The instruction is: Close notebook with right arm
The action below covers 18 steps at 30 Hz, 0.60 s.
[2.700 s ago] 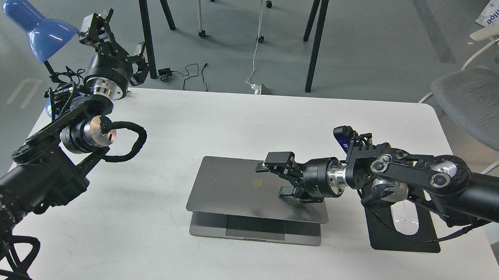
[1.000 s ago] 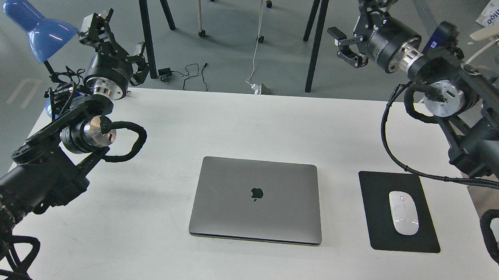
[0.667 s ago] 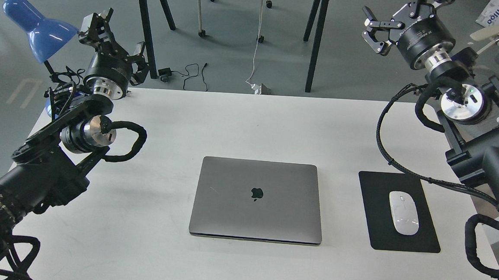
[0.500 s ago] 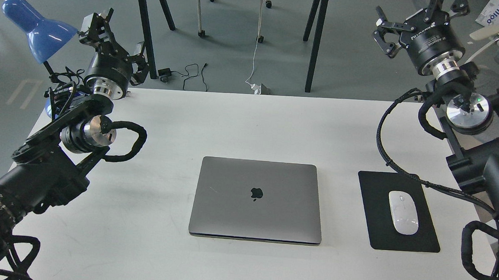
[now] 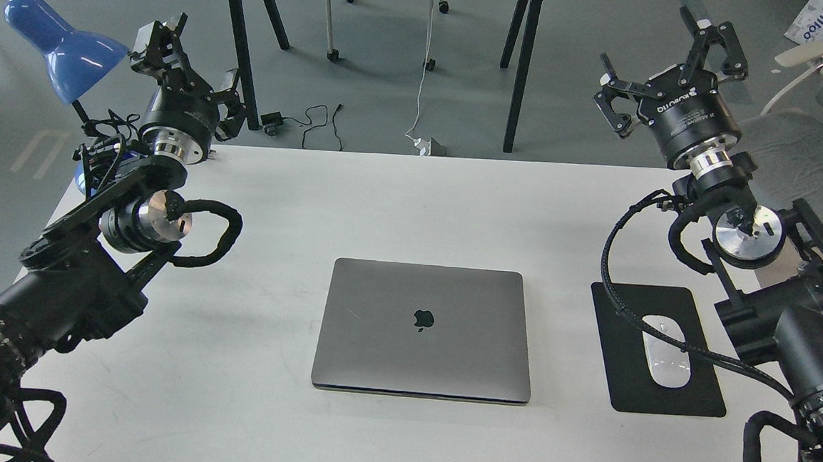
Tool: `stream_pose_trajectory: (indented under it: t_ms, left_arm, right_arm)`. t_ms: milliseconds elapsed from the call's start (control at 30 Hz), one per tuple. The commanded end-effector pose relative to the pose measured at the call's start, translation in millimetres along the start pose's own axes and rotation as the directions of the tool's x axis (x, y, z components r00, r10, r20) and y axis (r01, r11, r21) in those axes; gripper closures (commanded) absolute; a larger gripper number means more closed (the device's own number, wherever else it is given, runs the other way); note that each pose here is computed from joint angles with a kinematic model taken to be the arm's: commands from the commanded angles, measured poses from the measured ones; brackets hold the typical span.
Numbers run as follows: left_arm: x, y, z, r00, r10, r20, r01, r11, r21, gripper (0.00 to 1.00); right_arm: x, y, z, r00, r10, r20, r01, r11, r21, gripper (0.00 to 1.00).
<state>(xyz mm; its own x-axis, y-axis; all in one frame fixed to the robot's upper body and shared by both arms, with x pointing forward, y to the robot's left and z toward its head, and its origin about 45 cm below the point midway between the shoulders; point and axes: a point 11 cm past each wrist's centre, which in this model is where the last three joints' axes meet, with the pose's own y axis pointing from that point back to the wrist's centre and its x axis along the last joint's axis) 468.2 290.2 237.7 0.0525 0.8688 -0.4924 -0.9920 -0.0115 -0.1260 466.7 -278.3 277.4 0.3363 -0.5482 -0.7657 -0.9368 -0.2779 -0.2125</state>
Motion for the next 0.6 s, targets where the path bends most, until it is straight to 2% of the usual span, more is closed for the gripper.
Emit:
stream_pose_trajectory:
  t_ms: [0,567]
  left_arm:
    - [0.0,0.0,0.0,1.0,0.0,0.0,0.0,1.0,0.0,0.0]
    - [0.1,-0.1,0.3,1.0,0.001,-0.001,-0.001,1.0,-0.001,0.0]
  right_arm:
    - [-0.6,-1.2,0.0,1.0,0.004,0.016,-0.005,1.0,0.013,0.0]
    - [1.4,-1.0,1.8,1.0,0.02,0.021,-0.02,1.0,0.012,0.0]
